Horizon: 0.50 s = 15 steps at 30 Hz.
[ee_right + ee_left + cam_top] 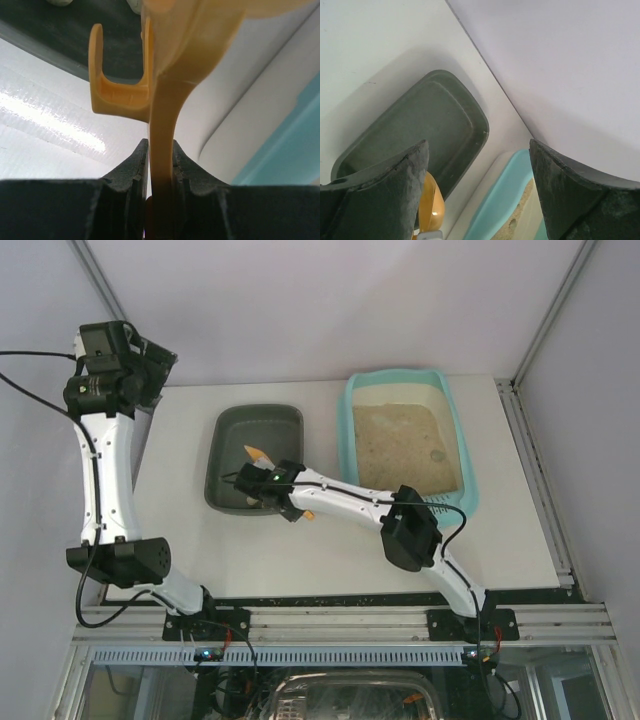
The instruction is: Clean the litter box
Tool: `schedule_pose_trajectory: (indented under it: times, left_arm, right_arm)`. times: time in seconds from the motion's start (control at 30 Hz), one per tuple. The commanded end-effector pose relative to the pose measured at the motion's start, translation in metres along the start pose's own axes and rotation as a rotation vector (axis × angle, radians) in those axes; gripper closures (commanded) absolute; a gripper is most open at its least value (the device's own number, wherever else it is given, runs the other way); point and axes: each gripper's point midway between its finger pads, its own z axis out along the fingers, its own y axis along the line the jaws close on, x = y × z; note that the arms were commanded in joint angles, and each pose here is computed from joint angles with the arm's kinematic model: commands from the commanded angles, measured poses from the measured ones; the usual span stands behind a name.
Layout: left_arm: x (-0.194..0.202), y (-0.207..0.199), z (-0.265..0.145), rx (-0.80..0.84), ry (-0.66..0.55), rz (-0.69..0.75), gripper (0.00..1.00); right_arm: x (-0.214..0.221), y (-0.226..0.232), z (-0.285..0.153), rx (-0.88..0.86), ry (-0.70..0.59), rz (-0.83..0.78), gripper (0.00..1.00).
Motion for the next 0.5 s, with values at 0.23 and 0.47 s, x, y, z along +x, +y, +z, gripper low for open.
schedule_pose_trajectory:
  times: [0.23, 0.47]
  left_arm:
    - [-0.036, -0.034, -0.021, 0.102, -0.099, -0.016, 0.15]
    - [0.043, -0.068, 0.009, 0.302, 0.179, 0.003, 0.15]
  right_arm:
    - [-0.021, -0.045, -0.016, 0.172, -0.088, 0.031, 1.00]
    - [-0.020, -0.093, -0.116, -0.093, -0.197, 0.318, 1.00]
